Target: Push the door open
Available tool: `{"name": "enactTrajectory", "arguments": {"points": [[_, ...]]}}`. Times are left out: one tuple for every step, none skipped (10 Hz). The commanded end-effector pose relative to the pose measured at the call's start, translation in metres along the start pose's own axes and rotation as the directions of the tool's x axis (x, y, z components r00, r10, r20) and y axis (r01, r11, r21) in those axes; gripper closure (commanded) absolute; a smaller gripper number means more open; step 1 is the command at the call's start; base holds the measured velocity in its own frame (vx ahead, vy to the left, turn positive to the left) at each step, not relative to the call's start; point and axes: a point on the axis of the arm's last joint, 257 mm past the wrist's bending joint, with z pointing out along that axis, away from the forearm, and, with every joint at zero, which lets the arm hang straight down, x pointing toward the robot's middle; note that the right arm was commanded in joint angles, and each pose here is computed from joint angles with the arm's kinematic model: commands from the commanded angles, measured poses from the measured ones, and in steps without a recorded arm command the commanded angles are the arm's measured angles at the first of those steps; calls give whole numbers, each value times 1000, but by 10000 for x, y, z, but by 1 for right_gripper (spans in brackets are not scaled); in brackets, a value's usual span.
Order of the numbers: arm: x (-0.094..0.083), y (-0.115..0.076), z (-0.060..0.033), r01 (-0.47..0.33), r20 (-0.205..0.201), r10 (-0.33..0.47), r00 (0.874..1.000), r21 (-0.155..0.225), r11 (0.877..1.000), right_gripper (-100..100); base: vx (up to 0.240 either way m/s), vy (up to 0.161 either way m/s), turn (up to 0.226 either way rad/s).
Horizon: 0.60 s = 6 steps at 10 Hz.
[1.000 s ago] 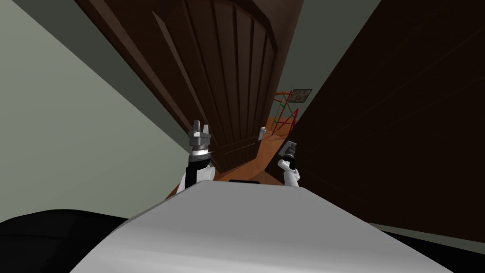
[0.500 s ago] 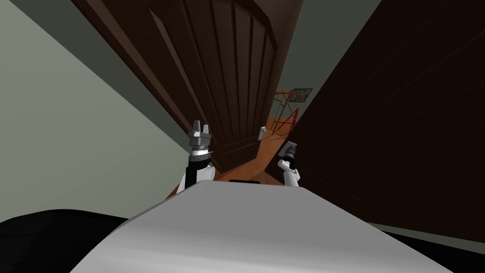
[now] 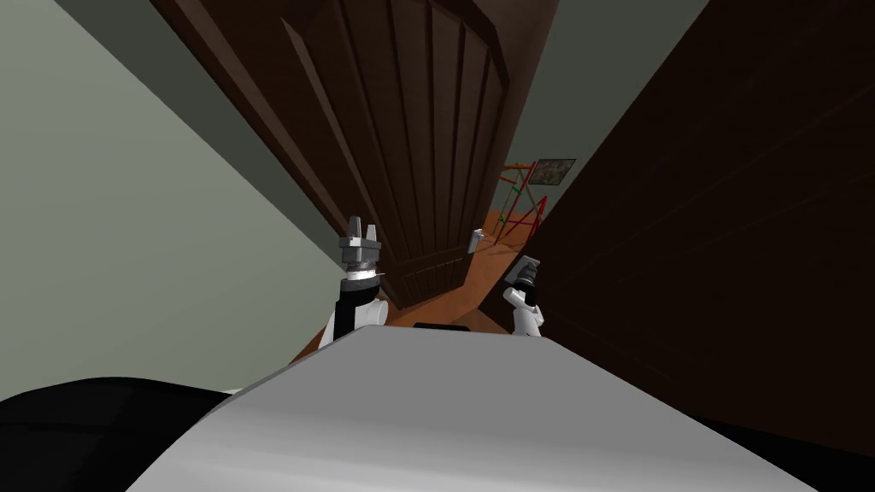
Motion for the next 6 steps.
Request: {"name": "enactTrajectory", "arguments": {"points": [[-223,185,79,13,43,-11,999,-44,999,100,28,-107,130],[-310,223,101,16,62,-13,998,-52,999,100,42,-119,106],[-356,243,112,18,73,-14,997,-55,998,100,27,-101,83],[-402,263,123,20,83,-15,996,-59,998,100,5,-80,45],[-494,301,143,24,104,-17,994,-67,997,100,4,-77,54],[-544,321,151,25,116,-17,993,-71,997,100,0,-84,0]]}}
